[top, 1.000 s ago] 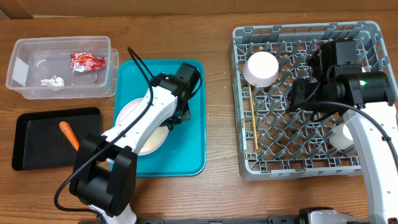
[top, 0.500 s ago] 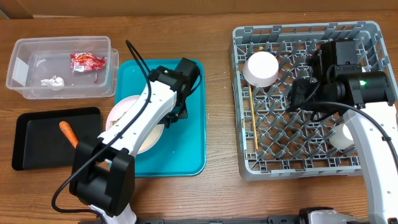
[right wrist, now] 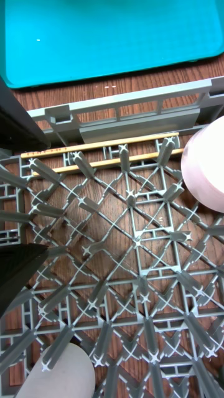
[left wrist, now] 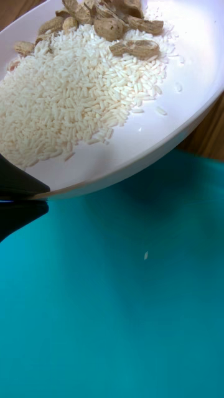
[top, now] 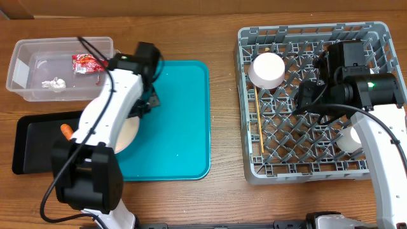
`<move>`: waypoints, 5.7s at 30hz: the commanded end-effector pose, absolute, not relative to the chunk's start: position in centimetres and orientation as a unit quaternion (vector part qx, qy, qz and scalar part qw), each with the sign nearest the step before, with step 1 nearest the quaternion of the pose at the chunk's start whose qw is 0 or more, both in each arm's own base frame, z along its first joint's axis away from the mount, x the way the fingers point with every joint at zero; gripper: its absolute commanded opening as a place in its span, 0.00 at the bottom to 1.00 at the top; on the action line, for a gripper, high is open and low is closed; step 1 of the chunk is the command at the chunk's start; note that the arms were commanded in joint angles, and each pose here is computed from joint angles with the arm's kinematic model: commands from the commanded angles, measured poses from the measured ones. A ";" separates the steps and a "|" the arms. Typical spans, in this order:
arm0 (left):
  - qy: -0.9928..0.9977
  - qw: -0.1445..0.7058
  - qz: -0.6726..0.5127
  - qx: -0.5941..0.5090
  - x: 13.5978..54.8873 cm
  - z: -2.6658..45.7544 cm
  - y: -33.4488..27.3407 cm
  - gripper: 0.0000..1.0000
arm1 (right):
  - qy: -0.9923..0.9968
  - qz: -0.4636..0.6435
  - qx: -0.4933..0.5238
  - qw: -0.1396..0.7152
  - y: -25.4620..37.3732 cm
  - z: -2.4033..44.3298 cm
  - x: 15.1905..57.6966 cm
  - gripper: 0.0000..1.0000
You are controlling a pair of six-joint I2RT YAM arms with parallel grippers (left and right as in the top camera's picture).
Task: Sort waste into correct bins and load items into the dishwasher
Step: 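Carry the plate left and tip the rice onto the black tray, then carry the emptied plate right back over the teal tray, then set the plate on the teal tray and open the left gripper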
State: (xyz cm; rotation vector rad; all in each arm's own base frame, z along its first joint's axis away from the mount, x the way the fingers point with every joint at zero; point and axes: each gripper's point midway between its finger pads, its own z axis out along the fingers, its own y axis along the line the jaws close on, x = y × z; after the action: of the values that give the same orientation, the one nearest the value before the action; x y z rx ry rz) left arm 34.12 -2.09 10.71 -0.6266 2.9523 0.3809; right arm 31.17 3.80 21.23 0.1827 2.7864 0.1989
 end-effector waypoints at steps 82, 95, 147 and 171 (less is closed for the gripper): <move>0.837 0.194 -0.422 -0.288 32.2 21.5 13.1 0.04 | 0.981 0.069 0.064 0.168 3.6 21.1 31.1 0.50; 0.842 0.201 -0.420 -0.274 32.3 21.4 13.1 0.04 | 0.982 0.069 0.064 0.167 3.6 21.1 31.0 0.50; 0.990 0.066 -0.091 0.084 36.5 8.5 -23.8 0.17 | 0.982 0.066 0.058 0.166 3.6 21.1 30.9 0.51; 0.953 0.160 -0.067 -0.248 36.0 26.9 2.4 0.48 | 0.947 0.184 -0.157 0.210 21.5 21.0 31.8 0.57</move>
State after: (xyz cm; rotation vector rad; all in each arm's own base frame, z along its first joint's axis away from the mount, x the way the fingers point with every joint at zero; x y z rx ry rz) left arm 36.90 0.66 24.46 -0.6272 2.8073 -0.1686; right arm 31.85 18.02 22.99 -0.3515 2.6088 0.4726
